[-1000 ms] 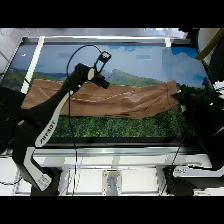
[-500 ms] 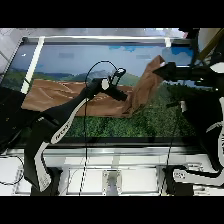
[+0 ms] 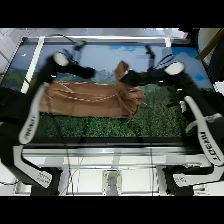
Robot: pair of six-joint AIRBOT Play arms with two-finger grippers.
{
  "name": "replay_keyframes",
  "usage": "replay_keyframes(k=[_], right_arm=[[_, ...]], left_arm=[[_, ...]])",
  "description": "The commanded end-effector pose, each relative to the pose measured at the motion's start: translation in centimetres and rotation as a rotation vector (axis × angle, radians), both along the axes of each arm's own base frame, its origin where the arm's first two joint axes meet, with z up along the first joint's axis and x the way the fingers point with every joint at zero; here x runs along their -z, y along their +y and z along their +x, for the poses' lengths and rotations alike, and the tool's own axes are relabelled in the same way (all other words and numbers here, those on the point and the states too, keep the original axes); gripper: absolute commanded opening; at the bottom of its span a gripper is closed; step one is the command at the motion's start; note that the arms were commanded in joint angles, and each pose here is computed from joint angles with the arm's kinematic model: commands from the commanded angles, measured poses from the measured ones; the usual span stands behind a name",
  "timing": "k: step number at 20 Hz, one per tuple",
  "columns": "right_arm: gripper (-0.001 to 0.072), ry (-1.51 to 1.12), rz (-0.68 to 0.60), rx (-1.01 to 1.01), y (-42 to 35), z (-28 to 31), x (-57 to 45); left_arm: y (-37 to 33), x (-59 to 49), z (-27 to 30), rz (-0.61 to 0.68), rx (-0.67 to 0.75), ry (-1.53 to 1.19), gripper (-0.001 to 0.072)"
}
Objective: Fold the clothes and pants, and hang the long-sleeved shirts on hangers.
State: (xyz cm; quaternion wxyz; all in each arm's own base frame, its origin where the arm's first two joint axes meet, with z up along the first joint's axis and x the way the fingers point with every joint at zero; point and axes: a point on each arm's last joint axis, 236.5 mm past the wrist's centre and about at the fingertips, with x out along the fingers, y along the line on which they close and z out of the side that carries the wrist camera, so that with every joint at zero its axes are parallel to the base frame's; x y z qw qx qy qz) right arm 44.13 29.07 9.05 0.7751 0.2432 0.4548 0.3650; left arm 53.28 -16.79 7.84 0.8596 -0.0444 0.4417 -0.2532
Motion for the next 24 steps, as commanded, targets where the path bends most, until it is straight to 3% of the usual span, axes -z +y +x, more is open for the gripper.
replay_keyframes(k=[1,5,6,7,8,11,13,14,16,19,24], right_arm=[[0.0038,0.016,0.004,0.031,7.0,0.2,5.1],[0.0039,0.136,0.049,0.046,13.8,-2.0,11.6],[0.0084,0.151,0.067,0.03,15.3,-2.6,11.9],[0.0378,0.15,0.103,0.024,16.6,-2.7,10.8],[0.0526,0.124,0.135,0.015,17.6,-2.4,9.0],[0.0528,-0.07,0.166,-0.067,17.9,0.2,1.4],[0.0509,-0.14,0.091,-0.167,14.7,1.4,-1.5],[0.0462,-0.119,0.041,-0.212,12.1,1.6,-2.1],[0.0439,-0.04,-0.107,-0.234,4.2,1.9,-2.1],[0.0439,0.072,-0.347,-0.138,-9.5,1.5,-1.4],[0.0446,0.119,-0.335,0.17,-18.0,0.8,2.5]], left_arm=[[11.4,-4.0,-1.2,0.015,-0.164,0.011,0.0011],[17.0,-4.3,-2.5,0.017,-0.251,0.051,0.0011],[17.4,-4.3,-2.5,0.017,-0.258,0.053,0.0011],[17.6,-4.3,-2.5,0.017,-0.261,0.052,0.0011],[17.6,-4.3,-2.5,0.02,-0.258,0.05,0.0011],[17.2,-4.3,-2.5,0.026,-0.239,0.046,0.0011],[17.1,-4.2,-2.7,0.027,-0.234,0.054,0.0012],[17.0,-4.1,-3.0,0.027,-0.229,0.064,0.0011],[17.0,-4.0,-3.2,0.028,-0.224,0.073,0.0011],[16.9,-3.9,-3.3,0.028,-0.222,0.078,0.0011],[16.8,-3.9,-3.3,0.026,-0.221,0.079,0.0012]])
